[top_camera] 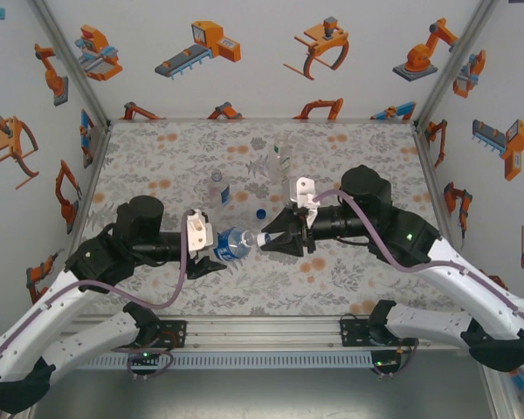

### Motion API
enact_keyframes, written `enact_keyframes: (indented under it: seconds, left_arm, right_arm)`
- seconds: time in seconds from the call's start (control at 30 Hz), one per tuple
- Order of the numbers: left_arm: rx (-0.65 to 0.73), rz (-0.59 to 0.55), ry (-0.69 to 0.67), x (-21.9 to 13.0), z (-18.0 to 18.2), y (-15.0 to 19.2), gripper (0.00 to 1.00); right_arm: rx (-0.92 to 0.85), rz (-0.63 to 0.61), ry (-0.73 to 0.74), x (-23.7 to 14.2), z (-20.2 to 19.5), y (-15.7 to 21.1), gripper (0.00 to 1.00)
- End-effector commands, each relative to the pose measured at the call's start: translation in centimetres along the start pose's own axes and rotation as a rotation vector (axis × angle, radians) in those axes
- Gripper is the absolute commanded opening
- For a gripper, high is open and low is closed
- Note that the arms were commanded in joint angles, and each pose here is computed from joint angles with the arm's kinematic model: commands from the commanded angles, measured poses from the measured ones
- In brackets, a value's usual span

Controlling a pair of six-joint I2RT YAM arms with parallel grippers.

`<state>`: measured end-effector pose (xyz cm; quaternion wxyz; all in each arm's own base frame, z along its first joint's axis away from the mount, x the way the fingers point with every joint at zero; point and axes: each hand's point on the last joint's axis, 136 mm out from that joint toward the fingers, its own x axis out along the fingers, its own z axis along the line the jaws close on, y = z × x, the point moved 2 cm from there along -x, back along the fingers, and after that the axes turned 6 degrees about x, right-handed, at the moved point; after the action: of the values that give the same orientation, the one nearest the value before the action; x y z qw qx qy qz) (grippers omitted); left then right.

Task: Screw on the bottle caps

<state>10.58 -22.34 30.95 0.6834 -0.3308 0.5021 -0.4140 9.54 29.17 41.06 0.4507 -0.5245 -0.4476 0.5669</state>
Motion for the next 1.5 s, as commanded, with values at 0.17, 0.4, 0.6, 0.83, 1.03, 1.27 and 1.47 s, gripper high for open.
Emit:
enact_keyframes:
  seconds: [0.17, 0.4, 0.6, 0.83, 1.03, 1.27, 1.47]
  left_arm:
    - [0.013, 0.008, 0.029, -0.3, -0.3, -0.5, 0.00]
    - [0.010, 0.016, 0.033, -0.3, -0.3, -0.4, 0.00]
    - [0.005, 0.020, 0.038, -0.2, -0.3, -0.3, 0.00]
    - [-0.008, 0.039, 0.055, 0.1, -0.4, -0.1, 0.00]
    - [-0.010, 0.042, 0.058, 0.1, -0.3, -0.1, 0.00]
    - [-0.026, 0.051, 0.070, 0.2, -0.4, 0.0, 0.00]
    - [-0.033, 0.049, 0.080, 0.3, -0.5, 0.0, 0.00]
  right_arm:
    - [-0.045, -0.037, -0.027, 0.1, 0.4, -1.9, 0.00]
    - [-0.037, 0.003, -0.015, 0.8, -0.2, -1.3, 0.00]
    - [-0.044, 0.028, -0.014, 1.1, -0.3, -1.1, 0.00]
    - [-0.054, 0.061, -0.027, 1.4, -0.2, -0.8, 0.00]
    - [-0.065, 0.095, -0.040, 1.7, -0.2, -0.6, 0.00]
    - [-0.092, 0.137, -0.047, 2.1, 0.0, -0.3, 0.00]
    - [-0.107, 0.156, -0.059, 2.5, 0.2, -0.1, 0.00]
